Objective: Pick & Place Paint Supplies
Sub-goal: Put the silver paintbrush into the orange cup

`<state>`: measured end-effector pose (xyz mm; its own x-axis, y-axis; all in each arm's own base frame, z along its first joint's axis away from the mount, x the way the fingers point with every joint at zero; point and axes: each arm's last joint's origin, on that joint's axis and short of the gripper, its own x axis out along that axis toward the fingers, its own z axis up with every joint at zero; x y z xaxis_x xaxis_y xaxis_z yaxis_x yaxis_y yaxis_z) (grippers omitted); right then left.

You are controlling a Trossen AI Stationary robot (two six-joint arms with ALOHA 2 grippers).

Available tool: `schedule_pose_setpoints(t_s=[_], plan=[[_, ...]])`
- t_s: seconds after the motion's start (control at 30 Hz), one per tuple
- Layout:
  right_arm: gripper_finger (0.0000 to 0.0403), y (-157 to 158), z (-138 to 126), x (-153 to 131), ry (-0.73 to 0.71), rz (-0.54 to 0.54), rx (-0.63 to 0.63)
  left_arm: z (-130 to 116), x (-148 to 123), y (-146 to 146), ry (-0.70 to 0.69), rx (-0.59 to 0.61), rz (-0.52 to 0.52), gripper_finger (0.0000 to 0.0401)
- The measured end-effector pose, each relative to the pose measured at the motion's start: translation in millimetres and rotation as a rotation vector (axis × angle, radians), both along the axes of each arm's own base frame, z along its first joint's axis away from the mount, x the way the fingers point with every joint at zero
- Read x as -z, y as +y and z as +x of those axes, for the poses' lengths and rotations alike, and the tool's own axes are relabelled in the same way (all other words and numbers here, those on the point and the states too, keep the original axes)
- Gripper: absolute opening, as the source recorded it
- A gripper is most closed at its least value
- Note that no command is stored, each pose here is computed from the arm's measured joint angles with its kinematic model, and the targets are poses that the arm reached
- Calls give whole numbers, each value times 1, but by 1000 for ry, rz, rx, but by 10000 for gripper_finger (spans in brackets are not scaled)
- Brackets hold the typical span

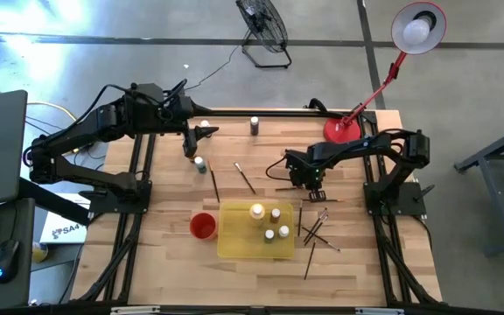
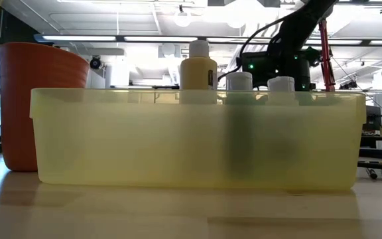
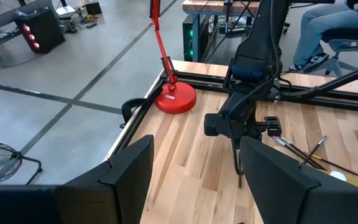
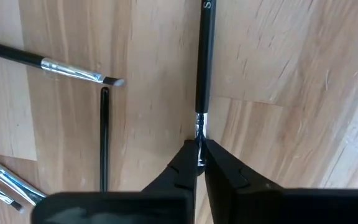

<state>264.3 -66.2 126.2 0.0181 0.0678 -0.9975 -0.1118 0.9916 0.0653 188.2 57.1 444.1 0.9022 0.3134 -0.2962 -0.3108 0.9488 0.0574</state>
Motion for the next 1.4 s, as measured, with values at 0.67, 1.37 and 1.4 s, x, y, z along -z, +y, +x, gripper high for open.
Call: schedule_pose_setpoints(t_s=[0.67, 1.37, 1.4], plan=[[3, 2, -20, -37, 0, -115, 38, 0, 0, 0, 0, 0, 0, 232], [3, 28, -45, -117, -176, -424, 10, 6, 3, 2, -9, -26, -82, 232], [3, 30, -43, -121, -192, -436, 3, 7, 4, 2, -7, -30, -95, 232]])
